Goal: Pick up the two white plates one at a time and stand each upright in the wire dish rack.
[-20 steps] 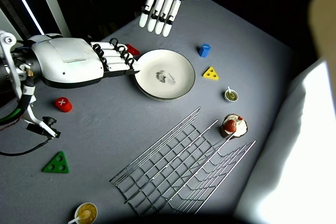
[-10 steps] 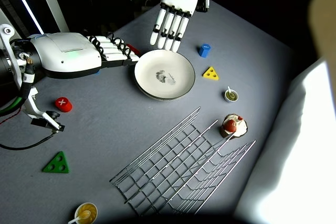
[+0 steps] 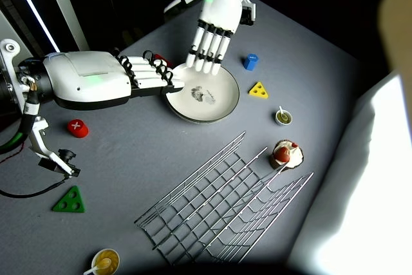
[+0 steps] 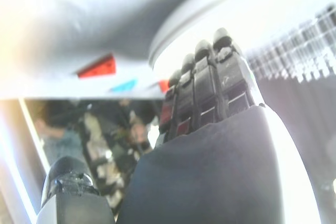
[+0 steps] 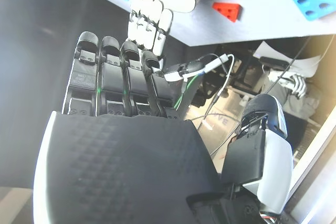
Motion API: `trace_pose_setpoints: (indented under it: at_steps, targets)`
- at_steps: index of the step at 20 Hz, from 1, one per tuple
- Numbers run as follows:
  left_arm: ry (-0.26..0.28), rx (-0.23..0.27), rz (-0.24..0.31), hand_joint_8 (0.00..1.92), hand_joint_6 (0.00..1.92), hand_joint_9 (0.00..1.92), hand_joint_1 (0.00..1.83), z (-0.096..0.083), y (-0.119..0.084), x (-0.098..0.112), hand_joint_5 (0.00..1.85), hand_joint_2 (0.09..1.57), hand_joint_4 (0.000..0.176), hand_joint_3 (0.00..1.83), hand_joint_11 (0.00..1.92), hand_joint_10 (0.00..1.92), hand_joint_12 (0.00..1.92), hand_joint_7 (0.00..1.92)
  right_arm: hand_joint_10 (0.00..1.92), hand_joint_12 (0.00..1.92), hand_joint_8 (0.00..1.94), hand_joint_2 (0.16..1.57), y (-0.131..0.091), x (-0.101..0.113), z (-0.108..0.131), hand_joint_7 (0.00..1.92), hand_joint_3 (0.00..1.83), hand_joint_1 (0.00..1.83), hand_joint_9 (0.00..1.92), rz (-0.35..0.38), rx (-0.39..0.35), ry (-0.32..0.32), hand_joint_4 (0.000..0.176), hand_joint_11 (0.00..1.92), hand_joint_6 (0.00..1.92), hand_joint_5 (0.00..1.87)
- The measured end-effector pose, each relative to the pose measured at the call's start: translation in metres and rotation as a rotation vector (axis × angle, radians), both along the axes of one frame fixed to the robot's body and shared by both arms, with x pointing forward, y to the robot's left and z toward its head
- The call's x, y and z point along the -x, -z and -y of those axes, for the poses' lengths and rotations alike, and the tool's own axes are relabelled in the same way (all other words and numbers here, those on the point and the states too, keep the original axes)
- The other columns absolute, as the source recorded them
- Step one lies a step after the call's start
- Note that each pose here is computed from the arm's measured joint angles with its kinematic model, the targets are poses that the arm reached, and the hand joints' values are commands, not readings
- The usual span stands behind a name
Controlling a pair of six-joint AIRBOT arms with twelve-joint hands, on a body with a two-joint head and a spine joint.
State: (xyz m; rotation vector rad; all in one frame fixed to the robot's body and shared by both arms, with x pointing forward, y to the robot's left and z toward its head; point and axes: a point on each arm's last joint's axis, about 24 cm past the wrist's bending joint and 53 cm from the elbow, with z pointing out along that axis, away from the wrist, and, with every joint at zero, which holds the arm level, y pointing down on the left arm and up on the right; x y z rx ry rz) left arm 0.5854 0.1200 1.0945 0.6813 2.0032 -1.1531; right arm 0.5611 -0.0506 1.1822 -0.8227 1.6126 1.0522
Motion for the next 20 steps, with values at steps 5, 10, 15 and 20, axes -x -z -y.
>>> trace_pose_setpoints:
  at_steps: [5,10,15,20]
  targets:
    - [-0.025,-0.023,-0.001,0.00,0.00,0.14,0.00,0.001,0.009,-0.007,0.08,0.88,0.000,0.00,0.13,0.00,0.01,0.12,0.01,0.03,0.01,0.91,0.002,-0.006,0.001,0.12,0.00,0.00,0.11,0.039,0.017,0.002,0.000,0.11,0.01,0.07]
    - [-0.016,-0.055,0.011,0.01,0.01,0.13,0.00,-0.002,0.014,-0.006,0.09,0.88,0.000,0.00,0.12,0.01,0.01,0.13,0.01,0.02,0.01,0.90,0.006,-0.015,0.003,0.12,0.00,0.00,0.11,0.117,0.044,0.008,0.000,0.09,0.00,0.06]
    - [-0.008,-0.084,0.027,0.00,0.00,0.13,0.00,-0.008,0.018,-0.009,0.08,0.88,0.000,0.00,0.14,0.00,0.02,0.13,0.01,0.03,0.01,0.89,0.000,-0.014,0.002,0.13,0.00,0.00,0.13,0.166,0.039,-0.005,0.000,0.12,0.00,0.07]
    - [-0.005,-0.107,0.014,0.00,0.00,0.12,0.00,-0.013,0.028,-0.005,0.08,0.89,0.000,0.00,0.11,0.00,0.01,0.12,0.00,0.02,0.00,0.90,-0.001,-0.013,0.001,0.12,0.00,0.00,0.12,0.175,0.036,-0.011,0.000,0.13,0.00,0.05]
